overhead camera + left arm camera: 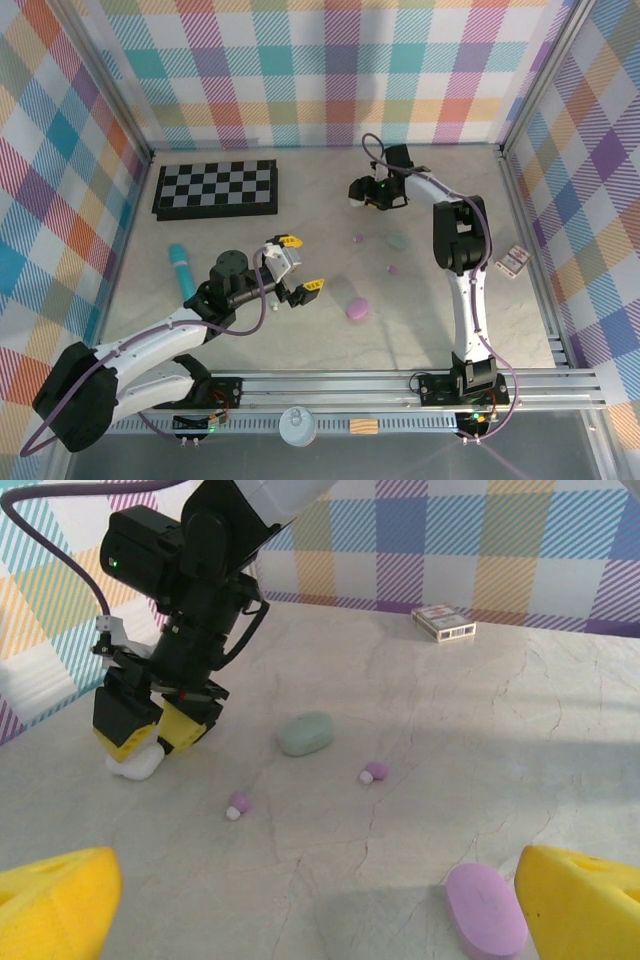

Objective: Insert the wireless bluetooth earbuds into the charging case

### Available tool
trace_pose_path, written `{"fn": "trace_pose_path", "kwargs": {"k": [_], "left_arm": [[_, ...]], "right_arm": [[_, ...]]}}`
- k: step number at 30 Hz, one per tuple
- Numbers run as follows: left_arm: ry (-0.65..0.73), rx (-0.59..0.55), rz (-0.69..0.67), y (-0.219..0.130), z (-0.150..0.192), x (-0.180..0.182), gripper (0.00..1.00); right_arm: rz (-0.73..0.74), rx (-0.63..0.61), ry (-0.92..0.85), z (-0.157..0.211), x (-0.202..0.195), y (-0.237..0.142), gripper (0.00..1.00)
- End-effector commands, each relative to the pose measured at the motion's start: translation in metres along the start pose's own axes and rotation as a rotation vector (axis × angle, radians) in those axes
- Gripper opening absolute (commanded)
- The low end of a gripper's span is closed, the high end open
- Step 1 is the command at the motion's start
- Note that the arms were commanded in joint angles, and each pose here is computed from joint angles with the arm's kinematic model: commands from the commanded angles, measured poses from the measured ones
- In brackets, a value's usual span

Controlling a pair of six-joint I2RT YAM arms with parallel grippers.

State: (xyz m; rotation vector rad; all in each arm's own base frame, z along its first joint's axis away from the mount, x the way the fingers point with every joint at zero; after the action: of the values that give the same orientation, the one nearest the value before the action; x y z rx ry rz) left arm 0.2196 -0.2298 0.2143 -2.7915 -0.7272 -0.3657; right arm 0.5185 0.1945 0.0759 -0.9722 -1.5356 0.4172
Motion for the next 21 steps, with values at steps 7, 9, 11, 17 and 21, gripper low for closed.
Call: {"fn": "trace_pose_path", "kwargs": {"k": [7, 9, 11, 17, 21], "left_arm": [[0.011, -0.093, 0.06, 0.011, -0.022, -0.001, 1.0], [0.018, -0.106, 0.077, 0.014, -0.023, -0.002, 1.0], [0.024, -0.116, 0.092, 0.019, -0.024, -0.003, 1.0], [0.025, -0.135, 0.125, 0.027, -0.025, -0.004, 1.0], [0.024, -0.133, 0.134, 0.026, -0.024, -0.006, 1.0]], "right_arm": [[0.069, -0.016, -0.558, 0.047, 0.028, -0.121, 0.9], [0.069, 0.035, -0.742, 0.07, 0.025, -0.134, 0.93], [0.114, 0.025, -0.885, 0.082, 0.015, -0.144, 0.94], [0.117, 0.051, -1.064, 0.109, -0.013, -0.143, 0.94], [0.121, 0.084, -1.042, 0.111, -0.034, -0.136, 0.88]]}}
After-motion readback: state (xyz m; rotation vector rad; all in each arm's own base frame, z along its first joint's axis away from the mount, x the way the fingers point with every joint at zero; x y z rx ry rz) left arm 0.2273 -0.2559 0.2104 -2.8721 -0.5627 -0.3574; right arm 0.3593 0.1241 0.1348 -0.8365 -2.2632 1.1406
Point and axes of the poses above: each hand's point on the last joint's axis, 136 mm out from that joint toward the fingers, its own y axis out along the fingers, its own x axis along the line the jaws close on, z = x × y, the point moved 4 cm from there along -y, back along the fingers, and after that the axes turned 10 degrees about y, right-handed, at the moved point
